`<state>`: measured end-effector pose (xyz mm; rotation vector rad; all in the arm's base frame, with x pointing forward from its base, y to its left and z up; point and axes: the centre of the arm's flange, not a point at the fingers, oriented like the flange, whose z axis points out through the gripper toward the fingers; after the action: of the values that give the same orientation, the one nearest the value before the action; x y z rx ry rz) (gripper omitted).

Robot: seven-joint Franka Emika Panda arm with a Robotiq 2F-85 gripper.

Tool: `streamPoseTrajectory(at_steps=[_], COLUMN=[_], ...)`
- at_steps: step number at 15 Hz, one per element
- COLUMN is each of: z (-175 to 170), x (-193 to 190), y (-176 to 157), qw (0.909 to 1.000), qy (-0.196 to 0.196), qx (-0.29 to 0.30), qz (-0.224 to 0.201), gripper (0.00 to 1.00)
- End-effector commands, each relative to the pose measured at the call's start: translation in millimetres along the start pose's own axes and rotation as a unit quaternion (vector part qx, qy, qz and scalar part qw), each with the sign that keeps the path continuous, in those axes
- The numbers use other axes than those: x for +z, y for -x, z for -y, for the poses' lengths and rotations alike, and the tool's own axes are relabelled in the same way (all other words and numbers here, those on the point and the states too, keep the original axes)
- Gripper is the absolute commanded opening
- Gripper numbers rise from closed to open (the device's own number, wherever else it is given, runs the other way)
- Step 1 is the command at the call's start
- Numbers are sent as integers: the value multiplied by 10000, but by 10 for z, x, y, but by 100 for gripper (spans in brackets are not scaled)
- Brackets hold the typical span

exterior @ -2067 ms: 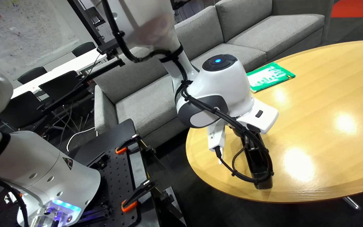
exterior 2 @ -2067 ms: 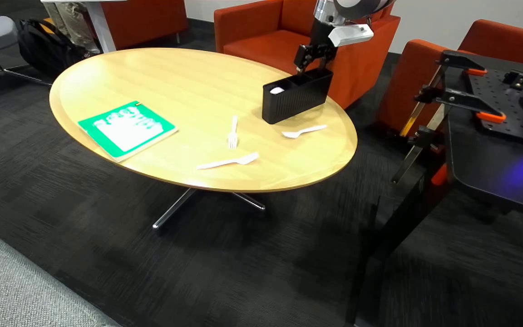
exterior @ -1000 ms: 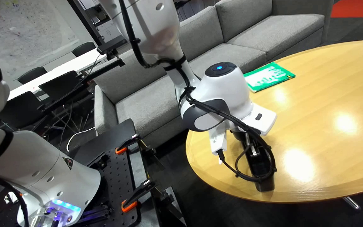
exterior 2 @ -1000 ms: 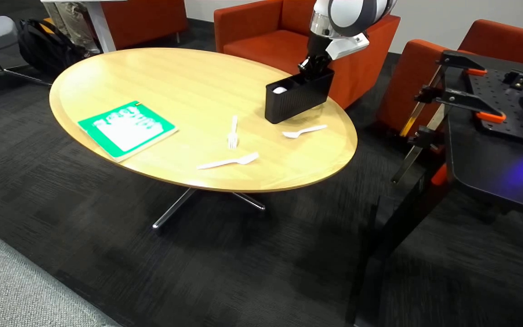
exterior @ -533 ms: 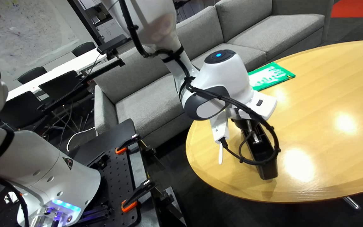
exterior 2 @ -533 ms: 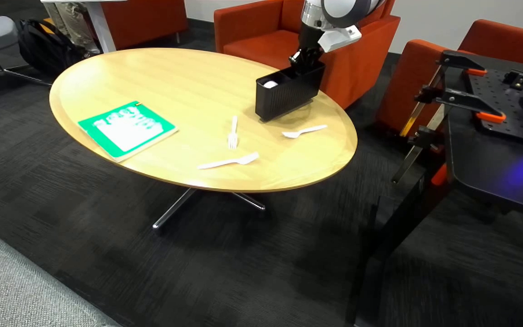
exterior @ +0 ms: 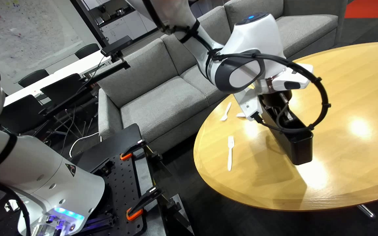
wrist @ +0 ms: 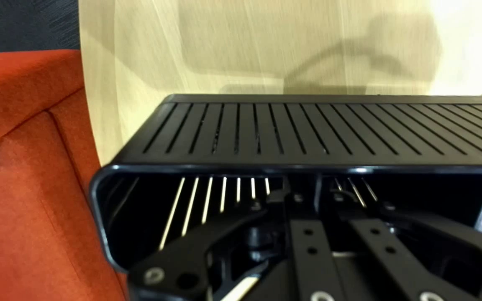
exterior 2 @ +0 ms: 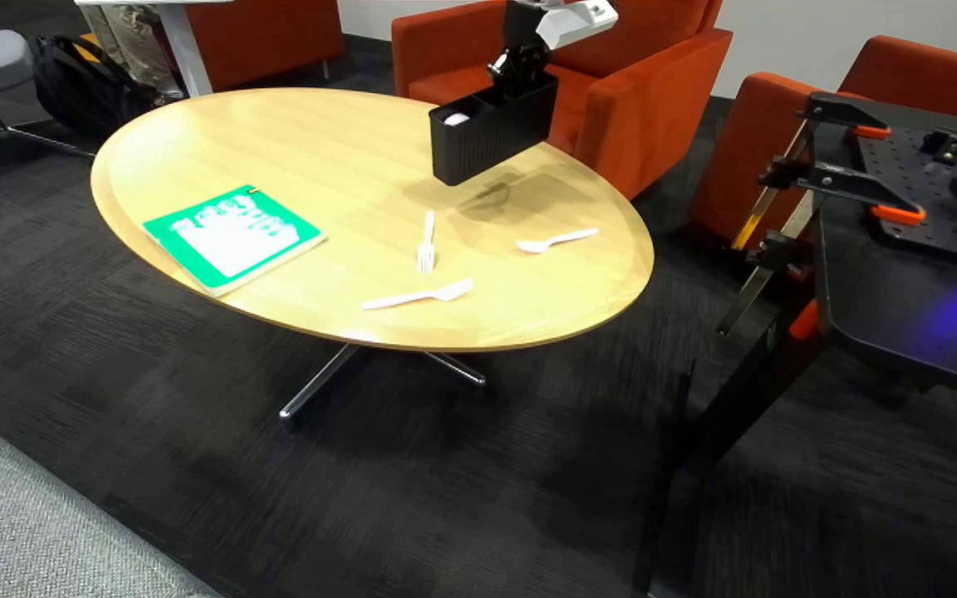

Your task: Move the black cutlery stand

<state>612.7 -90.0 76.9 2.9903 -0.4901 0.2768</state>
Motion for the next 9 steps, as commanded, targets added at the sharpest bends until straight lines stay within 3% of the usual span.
streamPoseTrajectory(at_steps=[1, 4, 9], z=[91, 127, 171], x=[24, 126, 421], y=[-514, -727, -811], qw=[9999, 9997, 9999], qy=[132, 144, 54], qx=[-108, -168, -151], qz=[9, 59, 36], gripper=[1, 1, 1])
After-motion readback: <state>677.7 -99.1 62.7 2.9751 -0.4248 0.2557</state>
